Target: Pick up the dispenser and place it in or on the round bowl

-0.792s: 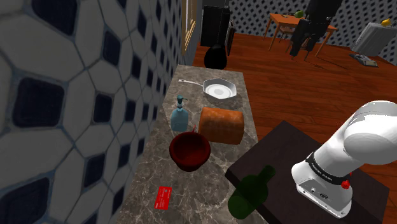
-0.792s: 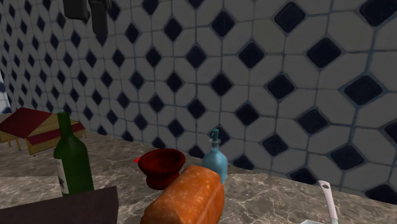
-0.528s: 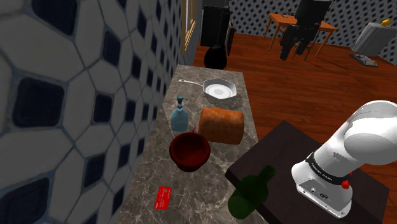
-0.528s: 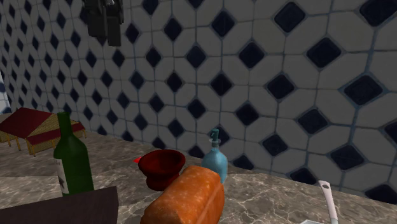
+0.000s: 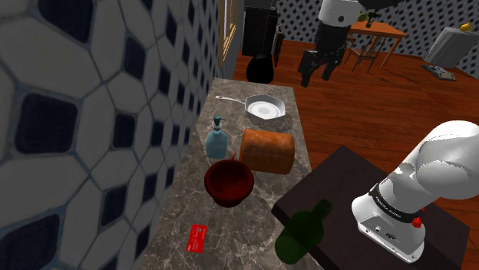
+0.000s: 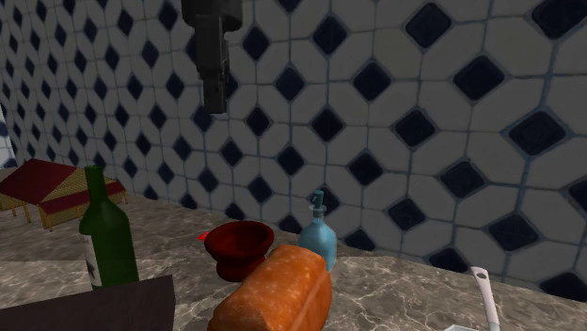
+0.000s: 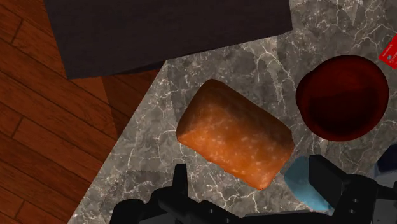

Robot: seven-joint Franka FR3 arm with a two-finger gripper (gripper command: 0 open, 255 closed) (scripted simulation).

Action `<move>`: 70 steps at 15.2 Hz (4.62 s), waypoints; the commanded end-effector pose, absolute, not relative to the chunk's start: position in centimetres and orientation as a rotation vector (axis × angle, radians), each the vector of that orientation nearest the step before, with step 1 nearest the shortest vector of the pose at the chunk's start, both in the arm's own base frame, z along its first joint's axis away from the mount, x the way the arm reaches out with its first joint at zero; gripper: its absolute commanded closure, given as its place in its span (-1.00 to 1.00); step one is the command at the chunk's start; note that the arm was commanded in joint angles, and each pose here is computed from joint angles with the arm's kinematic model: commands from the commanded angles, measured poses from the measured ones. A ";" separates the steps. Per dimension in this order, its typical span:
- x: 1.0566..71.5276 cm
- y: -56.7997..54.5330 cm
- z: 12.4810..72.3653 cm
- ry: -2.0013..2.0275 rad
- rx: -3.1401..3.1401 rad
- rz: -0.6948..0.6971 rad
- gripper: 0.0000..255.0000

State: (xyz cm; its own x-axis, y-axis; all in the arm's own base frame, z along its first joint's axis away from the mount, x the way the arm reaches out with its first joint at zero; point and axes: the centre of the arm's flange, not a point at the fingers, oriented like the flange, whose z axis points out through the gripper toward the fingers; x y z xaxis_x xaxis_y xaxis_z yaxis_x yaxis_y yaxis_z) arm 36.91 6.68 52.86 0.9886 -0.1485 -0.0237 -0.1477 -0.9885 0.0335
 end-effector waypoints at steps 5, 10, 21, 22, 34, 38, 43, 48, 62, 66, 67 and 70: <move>41.5 11.1 48.2 -0.263 3.089 -0.014 -1.00; 45.5 14.8 44.5 -0.289 3.078 0.005 -1.00; 54.7 22.5 36.3 -0.344 3.053 0.048 -1.00; 55.5 23.1 35.6 -0.349 3.051 0.052 -1.00; 59.3 25.6 28.6 -0.370 3.040 0.068 -1.00; 59.3 25.6 28.6 -0.370 3.040 0.068 -1.00; 59.3 25.6 28.6 -0.370 3.040 0.068 1.00; 59.3 25.6 28.6 -0.370 3.040 0.068 1.00; 59.2 25.5 32.8 -0.370 3.041 0.068 1.00; 64.7 23.2 33.1 -0.458 3.064 -0.160 -1.00; 64.6 23.2 32.6 -0.458 3.064 -0.160 -1.00; 64.4 23.1 31.1 -0.458 3.064 -0.160 -1.00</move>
